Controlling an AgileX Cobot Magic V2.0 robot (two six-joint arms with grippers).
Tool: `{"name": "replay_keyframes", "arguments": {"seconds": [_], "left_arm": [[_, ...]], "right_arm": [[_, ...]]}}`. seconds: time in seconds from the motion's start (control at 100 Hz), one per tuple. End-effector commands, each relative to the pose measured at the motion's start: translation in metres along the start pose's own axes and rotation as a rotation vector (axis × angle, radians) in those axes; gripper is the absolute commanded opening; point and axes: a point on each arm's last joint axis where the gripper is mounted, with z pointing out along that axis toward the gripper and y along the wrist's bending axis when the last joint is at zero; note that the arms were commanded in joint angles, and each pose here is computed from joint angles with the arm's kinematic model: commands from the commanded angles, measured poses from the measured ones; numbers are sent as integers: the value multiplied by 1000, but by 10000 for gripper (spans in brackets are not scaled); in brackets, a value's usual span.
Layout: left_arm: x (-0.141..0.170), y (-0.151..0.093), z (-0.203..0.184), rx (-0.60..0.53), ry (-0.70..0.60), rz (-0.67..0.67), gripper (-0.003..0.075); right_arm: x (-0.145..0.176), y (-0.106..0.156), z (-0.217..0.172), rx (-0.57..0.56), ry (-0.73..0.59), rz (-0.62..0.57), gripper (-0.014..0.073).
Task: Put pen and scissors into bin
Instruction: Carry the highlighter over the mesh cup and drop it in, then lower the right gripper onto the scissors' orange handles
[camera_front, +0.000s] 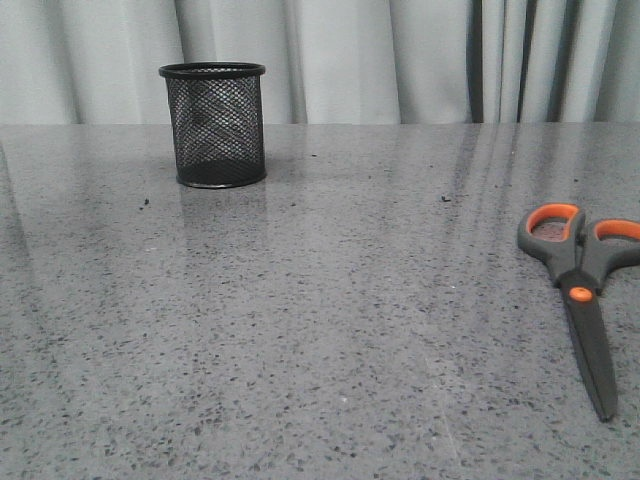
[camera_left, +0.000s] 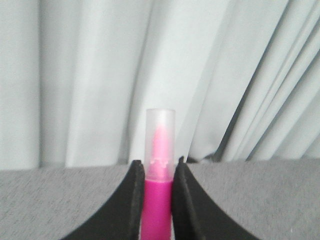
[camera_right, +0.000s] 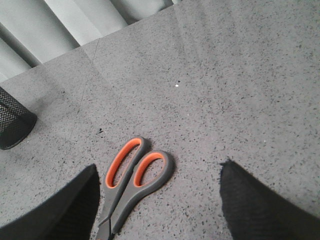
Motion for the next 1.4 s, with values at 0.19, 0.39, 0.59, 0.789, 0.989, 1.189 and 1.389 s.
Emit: {"name": "replay_keyframes", "arguments": {"seconds": [0.19, 0.39, 0.59, 0.789, 0.989, 1.189, 1.389], "left_arm": [[15, -8, 37, -56, -131, 4, -18], [39, -3, 61, -99, -132, 22, -18], [52, -2, 69, -97, -84, 29, -15], [51, -2, 69, -98, -91, 31, 225], [17, -13, 38, -41, -124, 34, 411], [-33, -35, -35, 102, -120, 65, 407], [-59, -48, -102, 208, -109, 105, 407]], "right_arm": [[-16, 4, 1, -12, -88, -5, 463], [-16, 4, 1, -11, -86, -5, 463], [-16, 4, 1, -11, -84, -5, 463], [-16, 4, 1, -11, -86, -5, 463], [-25, 11, -6, -25, -71, -15, 463], [-63, 33, -12, -42, 29, -122, 414], [-86, 52, 30, -99, 285, -178, 371]]}}
